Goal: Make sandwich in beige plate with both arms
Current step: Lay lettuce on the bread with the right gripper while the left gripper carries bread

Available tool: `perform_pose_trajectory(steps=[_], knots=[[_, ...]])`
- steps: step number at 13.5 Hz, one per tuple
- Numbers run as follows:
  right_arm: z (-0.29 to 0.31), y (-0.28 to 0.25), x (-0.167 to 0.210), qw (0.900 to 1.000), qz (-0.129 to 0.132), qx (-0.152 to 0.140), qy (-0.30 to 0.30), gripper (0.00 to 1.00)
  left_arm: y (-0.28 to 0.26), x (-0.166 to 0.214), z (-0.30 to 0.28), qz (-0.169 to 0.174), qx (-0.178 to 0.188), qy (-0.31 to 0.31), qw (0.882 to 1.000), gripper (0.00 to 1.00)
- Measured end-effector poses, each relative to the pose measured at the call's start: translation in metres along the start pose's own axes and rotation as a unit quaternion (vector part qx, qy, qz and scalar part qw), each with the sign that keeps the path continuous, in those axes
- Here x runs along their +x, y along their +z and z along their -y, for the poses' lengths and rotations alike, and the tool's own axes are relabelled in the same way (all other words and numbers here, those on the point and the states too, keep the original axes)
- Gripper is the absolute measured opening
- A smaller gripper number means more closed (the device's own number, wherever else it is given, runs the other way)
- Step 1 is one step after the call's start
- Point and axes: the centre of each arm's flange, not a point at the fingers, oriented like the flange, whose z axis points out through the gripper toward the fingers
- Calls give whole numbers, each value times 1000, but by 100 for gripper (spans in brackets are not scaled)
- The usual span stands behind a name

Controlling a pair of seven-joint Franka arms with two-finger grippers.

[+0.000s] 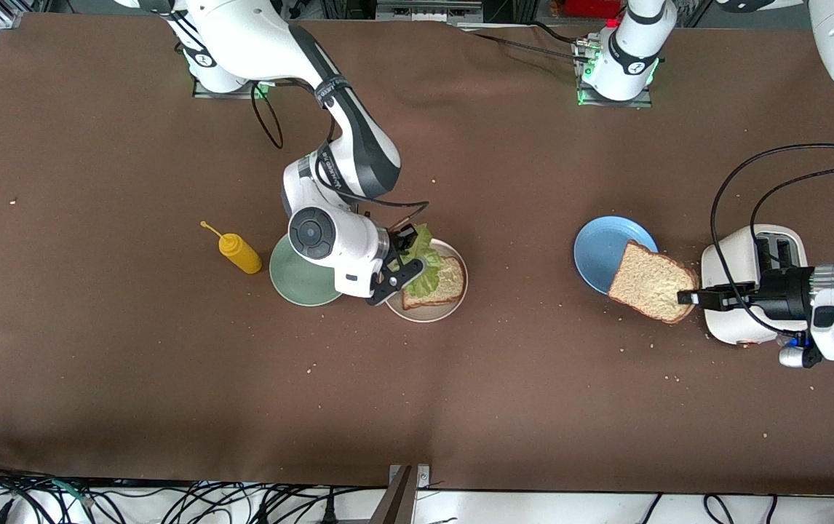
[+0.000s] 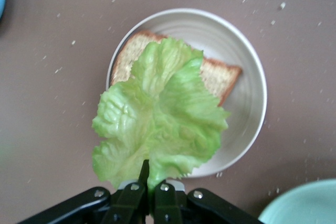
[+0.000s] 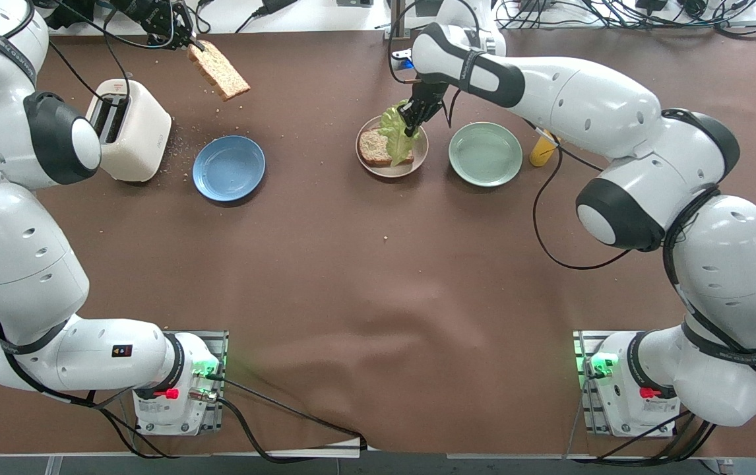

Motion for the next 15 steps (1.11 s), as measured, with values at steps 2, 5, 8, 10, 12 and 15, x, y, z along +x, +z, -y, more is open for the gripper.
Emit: perform_pose_trajectory(steps=[2, 5, 8, 10, 12, 15], knots=[[-3, 14, 6, 1000, -24, -6, 2, 4, 7, 3, -4, 6, -33, 1, 999, 8], [15, 37, 7, 999, -35, 1, -9, 4, 34, 9, -14, 23, -54, 35, 998, 8], [14, 55, 7, 999, -39, -3, -14, 22, 60, 9, -35, 39, -64, 52, 996, 8], [11, 58, 7, 999, -38, -6, -27, 42, 73, 7, -46, 48, -62, 61, 995, 8], [4, 53, 8, 998, -37, -9, -40, 65, 84, 6, -63, 49, -85, 67, 993, 8], [-25, 22, 1, 999, 10, -9, -34, 98, 108, 10, -85, 30, -126, 64, 990, 8]])
